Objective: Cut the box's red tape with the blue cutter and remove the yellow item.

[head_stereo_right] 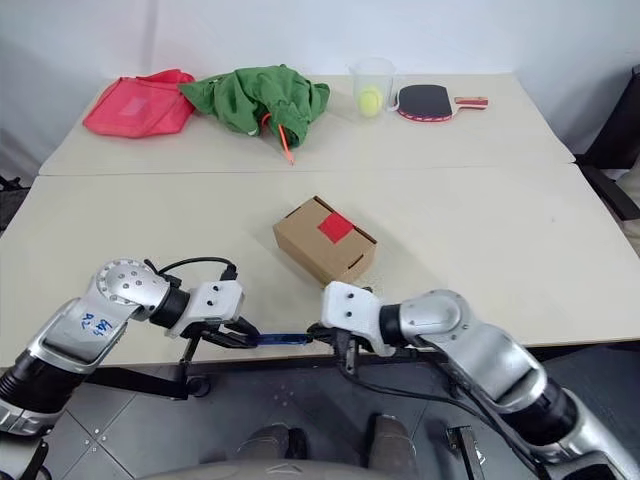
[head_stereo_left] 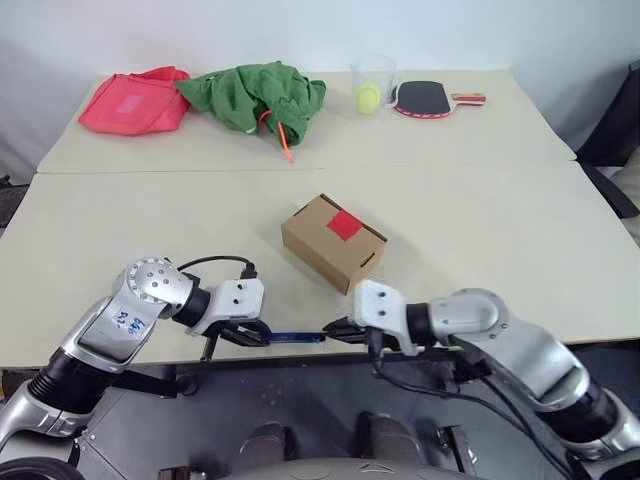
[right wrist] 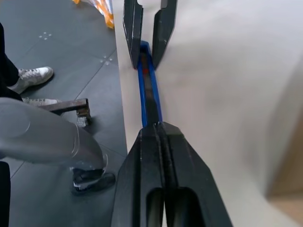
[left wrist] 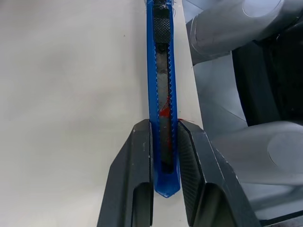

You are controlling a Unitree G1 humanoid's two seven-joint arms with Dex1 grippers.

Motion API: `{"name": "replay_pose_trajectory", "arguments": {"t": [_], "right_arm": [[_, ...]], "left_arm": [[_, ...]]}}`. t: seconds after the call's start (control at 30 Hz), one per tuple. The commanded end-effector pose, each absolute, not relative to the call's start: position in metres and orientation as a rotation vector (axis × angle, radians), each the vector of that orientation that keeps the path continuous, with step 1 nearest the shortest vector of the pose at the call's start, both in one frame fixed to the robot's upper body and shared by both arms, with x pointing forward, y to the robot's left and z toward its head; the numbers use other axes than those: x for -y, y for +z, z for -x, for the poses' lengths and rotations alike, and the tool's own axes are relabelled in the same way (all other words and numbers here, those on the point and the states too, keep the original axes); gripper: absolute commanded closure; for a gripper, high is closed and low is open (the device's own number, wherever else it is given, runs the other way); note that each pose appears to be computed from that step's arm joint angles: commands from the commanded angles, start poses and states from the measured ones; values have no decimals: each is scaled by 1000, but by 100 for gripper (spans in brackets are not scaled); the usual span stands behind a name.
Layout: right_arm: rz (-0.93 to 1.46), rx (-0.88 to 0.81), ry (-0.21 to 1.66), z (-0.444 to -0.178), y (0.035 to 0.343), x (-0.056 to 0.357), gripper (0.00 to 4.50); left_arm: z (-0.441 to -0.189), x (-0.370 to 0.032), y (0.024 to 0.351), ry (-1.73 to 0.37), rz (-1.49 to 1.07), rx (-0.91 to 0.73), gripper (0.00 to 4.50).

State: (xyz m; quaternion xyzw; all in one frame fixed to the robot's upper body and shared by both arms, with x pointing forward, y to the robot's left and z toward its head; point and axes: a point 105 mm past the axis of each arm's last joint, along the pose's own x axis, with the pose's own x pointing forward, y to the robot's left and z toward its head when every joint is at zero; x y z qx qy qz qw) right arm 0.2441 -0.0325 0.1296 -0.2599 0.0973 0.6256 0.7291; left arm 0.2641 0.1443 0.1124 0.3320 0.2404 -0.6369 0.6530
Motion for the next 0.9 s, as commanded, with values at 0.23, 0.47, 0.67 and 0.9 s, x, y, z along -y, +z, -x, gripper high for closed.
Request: {"name": "replay_pose_trajectory", "arguments": {"t": [0.23,0.47,0.67,0.9], "right_arm": [[656,-202,1381,-249,118,27,446],[666,-217,1418,-245,111,28,446],[672,-215,1455,-242,104,21,446],[668,-182,1437,-249,105,13,446]], "left_arm": [[-256,-148,98,-1458,-742,-627,411],[-258,-144,98,-1460,-733,-635,411],[-260,-141,100,-1461,-727,-636,411],[-258,-139,102,-1470,-722,-636,411]]}}
